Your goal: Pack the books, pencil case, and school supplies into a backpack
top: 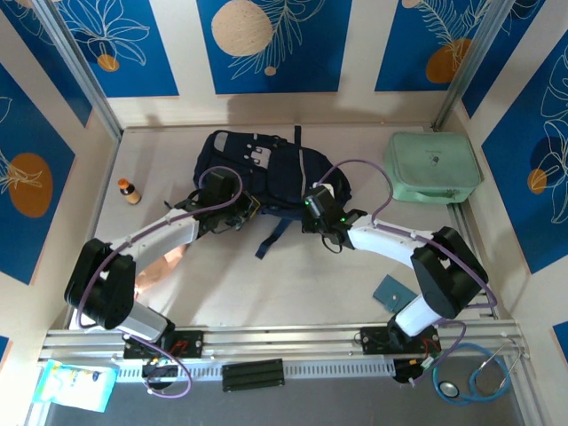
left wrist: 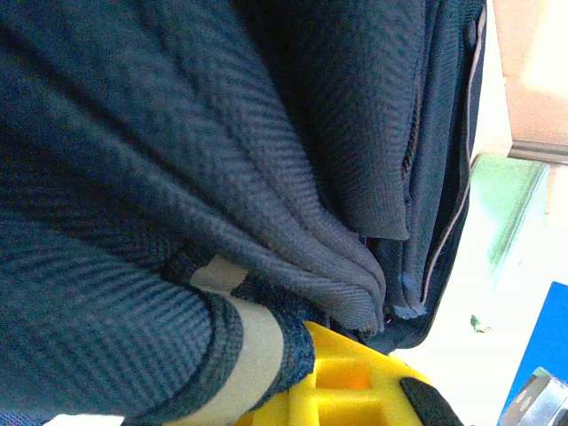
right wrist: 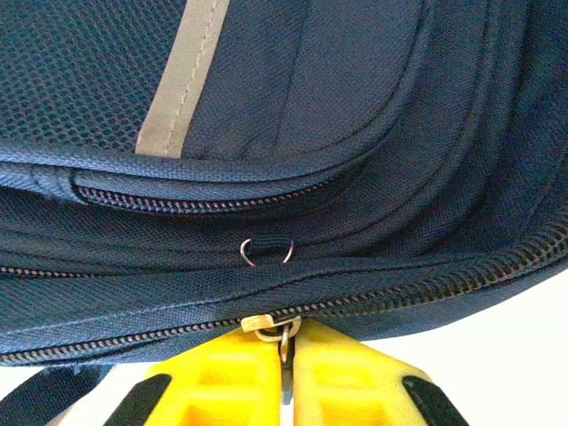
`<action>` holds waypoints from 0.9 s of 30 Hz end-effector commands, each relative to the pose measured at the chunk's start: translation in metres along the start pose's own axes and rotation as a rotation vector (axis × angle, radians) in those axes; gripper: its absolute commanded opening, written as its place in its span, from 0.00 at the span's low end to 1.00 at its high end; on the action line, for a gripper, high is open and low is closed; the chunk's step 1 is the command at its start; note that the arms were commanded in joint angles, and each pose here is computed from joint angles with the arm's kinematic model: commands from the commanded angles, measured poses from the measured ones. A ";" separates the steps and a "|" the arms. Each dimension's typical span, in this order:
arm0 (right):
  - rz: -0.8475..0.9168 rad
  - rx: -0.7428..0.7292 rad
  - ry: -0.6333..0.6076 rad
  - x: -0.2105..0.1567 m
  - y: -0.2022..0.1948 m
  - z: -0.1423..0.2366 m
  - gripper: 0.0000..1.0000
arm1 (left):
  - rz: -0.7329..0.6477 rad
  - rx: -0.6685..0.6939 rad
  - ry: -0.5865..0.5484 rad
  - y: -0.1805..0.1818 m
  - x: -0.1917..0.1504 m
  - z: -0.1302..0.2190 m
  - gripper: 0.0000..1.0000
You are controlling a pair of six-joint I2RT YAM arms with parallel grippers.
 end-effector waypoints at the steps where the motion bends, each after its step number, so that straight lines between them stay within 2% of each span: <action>1: -0.011 -0.076 -0.043 0.012 -0.020 0.004 0.06 | -0.038 -0.060 -0.012 -0.015 0.007 0.011 0.00; 7: -0.060 -0.176 -0.022 0.005 -0.078 0.004 0.01 | -0.097 0.001 -0.049 0.011 0.021 0.015 0.00; 12: -0.031 -0.156 0.032 0.003 -0.088 0.006 0.00 | -0.211 0.064 -0.035 0.028 0.022 0.008 0.00; 15: 0.014 -0.085 0.088 0.000 -0.073 0.009 0.00 | -0.281 0.082 -0.026 0.034 0.034 -0.003 0.00; 20: 0.108 0.200 0.204 -0.021 -0.013 0.022 0.00 | -0.378 0.020 -0.004 0.035 0.073 -0.027 0.00; 23: 0.136 0.302 0.267 -0.035 0.019 0.030 0.00 | -0.379 -0.005 0.000 0.037 0.093 -0.038 0.11; 27: 0.171 0.384 0.339 -0.049 0.062 0.032 0.00 | -0.367 0.092 -0.047 0.055 0.115 -0.034 0.29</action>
Point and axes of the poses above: each hand's point on the last joint's axis, 136 mm out from that joint toward the fingers, its own z axis back along the fingers, its own y axis along the line the jaws close on, x = y × z, the point moved 1 cm from there along z, back along the fingers, and after that the axes turned 2 degrees about -z, right-handed, at the moved point
